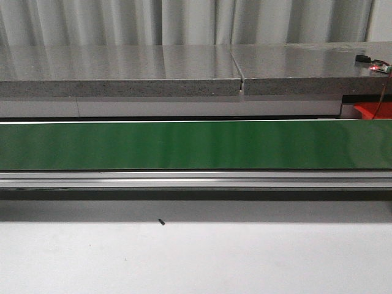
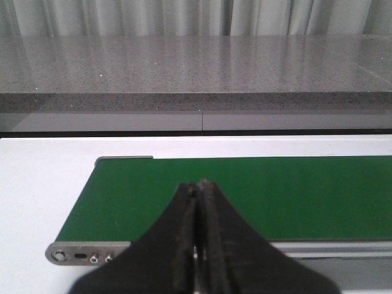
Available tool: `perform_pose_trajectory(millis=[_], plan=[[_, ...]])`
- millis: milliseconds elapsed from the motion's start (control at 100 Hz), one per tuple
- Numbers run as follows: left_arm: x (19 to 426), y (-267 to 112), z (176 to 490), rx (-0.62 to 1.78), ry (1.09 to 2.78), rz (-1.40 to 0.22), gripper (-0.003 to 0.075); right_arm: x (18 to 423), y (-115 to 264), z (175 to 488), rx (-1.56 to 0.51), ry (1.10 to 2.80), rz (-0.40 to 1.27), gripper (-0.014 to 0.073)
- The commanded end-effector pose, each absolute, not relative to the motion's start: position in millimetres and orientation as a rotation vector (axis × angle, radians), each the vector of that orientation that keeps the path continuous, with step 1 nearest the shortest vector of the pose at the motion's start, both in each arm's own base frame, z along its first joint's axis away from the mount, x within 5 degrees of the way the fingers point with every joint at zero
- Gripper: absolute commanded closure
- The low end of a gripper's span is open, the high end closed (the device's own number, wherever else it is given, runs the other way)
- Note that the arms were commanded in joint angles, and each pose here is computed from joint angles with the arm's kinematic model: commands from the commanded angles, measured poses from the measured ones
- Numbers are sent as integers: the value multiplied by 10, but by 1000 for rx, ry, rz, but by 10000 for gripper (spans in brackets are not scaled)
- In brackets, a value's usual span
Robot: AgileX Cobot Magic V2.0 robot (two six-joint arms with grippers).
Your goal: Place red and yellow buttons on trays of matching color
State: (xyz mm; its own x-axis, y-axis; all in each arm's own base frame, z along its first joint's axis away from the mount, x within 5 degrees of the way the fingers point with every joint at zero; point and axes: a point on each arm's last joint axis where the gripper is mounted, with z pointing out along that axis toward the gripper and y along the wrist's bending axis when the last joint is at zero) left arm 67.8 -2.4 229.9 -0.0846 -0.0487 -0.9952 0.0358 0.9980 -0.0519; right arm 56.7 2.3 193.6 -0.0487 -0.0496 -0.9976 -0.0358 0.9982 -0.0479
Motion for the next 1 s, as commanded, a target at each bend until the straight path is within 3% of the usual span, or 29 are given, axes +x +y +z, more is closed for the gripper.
perform_pose_trajectory(millis=[0,390,990], plan=[[647,-41,2359,3,1521,-99,741,548,15,2075,-59,1505,-23,663],[536,-34,2100,1,1463,-103,741,549,15,2074,-59,1506,-23,663],[541,-38,2081,3,1445,-108,741,549,15,2074,-59,1506,-23,663]])
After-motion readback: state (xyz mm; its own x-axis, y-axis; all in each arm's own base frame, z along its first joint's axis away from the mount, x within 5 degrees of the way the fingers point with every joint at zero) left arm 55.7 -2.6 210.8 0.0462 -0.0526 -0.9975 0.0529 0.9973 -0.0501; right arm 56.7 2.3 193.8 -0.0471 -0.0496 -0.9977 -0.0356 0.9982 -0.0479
